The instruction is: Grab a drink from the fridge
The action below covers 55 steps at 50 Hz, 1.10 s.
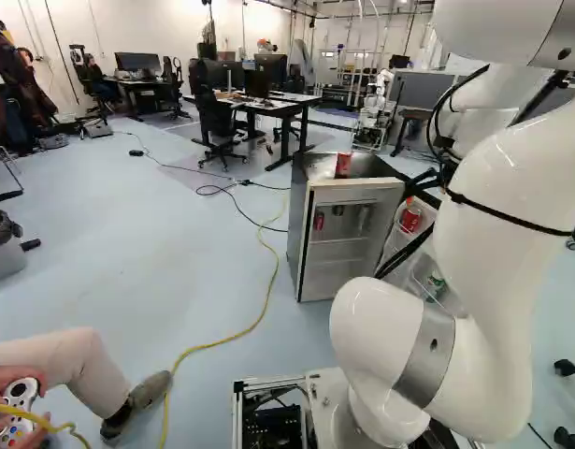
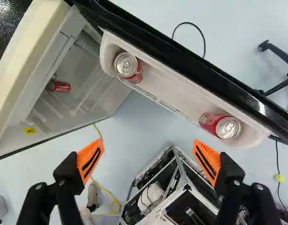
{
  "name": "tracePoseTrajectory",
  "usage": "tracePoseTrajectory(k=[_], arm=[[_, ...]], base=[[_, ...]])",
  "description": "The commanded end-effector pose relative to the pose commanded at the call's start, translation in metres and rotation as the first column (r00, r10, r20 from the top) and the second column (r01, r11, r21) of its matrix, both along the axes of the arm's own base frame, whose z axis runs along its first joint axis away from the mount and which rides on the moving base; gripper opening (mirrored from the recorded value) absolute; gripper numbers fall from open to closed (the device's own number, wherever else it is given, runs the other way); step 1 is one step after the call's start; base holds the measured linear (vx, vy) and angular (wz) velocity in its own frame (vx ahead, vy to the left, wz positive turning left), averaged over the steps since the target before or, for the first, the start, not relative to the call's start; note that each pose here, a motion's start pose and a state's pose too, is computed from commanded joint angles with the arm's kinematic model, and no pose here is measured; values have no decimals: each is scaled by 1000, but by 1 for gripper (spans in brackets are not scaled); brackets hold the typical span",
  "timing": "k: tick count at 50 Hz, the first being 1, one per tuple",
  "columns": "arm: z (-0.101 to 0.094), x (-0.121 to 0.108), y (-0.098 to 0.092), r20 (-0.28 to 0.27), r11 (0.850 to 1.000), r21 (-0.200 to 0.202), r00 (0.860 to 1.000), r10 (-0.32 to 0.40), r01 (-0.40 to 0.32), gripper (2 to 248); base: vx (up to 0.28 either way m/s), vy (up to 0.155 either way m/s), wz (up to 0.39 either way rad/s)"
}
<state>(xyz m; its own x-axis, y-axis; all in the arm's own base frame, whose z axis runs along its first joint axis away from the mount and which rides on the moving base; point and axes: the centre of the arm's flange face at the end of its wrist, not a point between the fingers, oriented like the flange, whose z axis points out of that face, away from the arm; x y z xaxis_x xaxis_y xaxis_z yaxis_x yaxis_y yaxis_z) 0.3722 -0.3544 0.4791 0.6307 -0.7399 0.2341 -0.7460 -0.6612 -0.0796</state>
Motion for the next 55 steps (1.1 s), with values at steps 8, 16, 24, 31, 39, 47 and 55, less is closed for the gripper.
tracePoseTrajectory(k=[8, 16, 24, 31, 39, 47, 55], arm=[[0, 1, -3, 1, 1000, -1, 1000, -3, 3, 247], [0, 3, -8, 2, 1000, -2, 1000, -7, 7, 247], [0, 5, -13, 4, 1000, -4, 1000, -11, 11, 247], [4, 5, -16, 11, 1000, -11, 1000, -15, 15, 247], [14, 2, -18, 25, 999, -25, 999, -22, 22, 247], [26, -1, -20, 41, 999, -40, 999, -28, 30, 247], [31, -3, -24, 50, 998, -48, 998, -34, 37, 247]], base=[[0, 0, 0], [0, 0, 0], [0, 0, 0], [0, 0, 0], [0, 0, 0], [0, 0, 0], [0, 0, 0]])
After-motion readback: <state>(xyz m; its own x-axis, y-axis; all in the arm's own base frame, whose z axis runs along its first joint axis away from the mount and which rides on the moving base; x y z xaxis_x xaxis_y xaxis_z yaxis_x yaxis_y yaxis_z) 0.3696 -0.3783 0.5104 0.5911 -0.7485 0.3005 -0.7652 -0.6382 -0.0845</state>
